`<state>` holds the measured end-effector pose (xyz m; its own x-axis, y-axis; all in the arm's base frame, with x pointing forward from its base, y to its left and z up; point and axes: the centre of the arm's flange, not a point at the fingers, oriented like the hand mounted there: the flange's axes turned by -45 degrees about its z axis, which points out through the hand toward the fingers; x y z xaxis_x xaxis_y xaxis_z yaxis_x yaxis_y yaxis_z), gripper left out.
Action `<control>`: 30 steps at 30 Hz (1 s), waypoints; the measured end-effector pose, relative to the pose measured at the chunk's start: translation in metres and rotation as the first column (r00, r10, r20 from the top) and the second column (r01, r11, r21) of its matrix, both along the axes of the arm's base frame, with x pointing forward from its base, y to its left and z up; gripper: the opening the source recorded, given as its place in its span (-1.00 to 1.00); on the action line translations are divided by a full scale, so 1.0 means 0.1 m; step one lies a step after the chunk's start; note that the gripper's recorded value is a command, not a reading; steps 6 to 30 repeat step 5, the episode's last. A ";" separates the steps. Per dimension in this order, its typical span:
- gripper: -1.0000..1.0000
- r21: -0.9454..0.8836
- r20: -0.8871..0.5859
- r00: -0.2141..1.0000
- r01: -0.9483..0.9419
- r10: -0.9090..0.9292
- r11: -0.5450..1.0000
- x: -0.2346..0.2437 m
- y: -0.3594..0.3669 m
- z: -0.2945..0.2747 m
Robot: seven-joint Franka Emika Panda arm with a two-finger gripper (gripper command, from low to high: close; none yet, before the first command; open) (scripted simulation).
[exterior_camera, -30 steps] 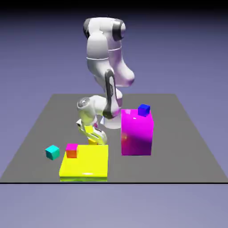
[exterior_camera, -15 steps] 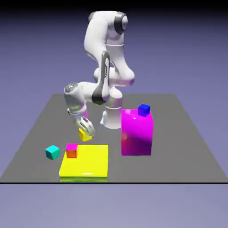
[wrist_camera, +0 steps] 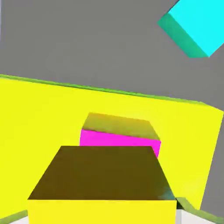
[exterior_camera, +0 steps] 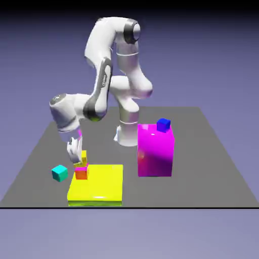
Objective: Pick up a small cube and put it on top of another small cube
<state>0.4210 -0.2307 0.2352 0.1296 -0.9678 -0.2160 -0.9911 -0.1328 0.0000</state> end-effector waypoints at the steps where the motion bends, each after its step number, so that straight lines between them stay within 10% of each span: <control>1: 1.00 0.000 0.000 1.000 0.000 0.000 1.000 0.00 0.00 0.00; 5: 1.00 0.000 0.000 1.000 0.003 -0.003 1.000 0.01 -0.12 0.68; 30: 1.00 0.000 0.000 1.000 0.003 -0.003 1.000 0.01 -0.12 0.68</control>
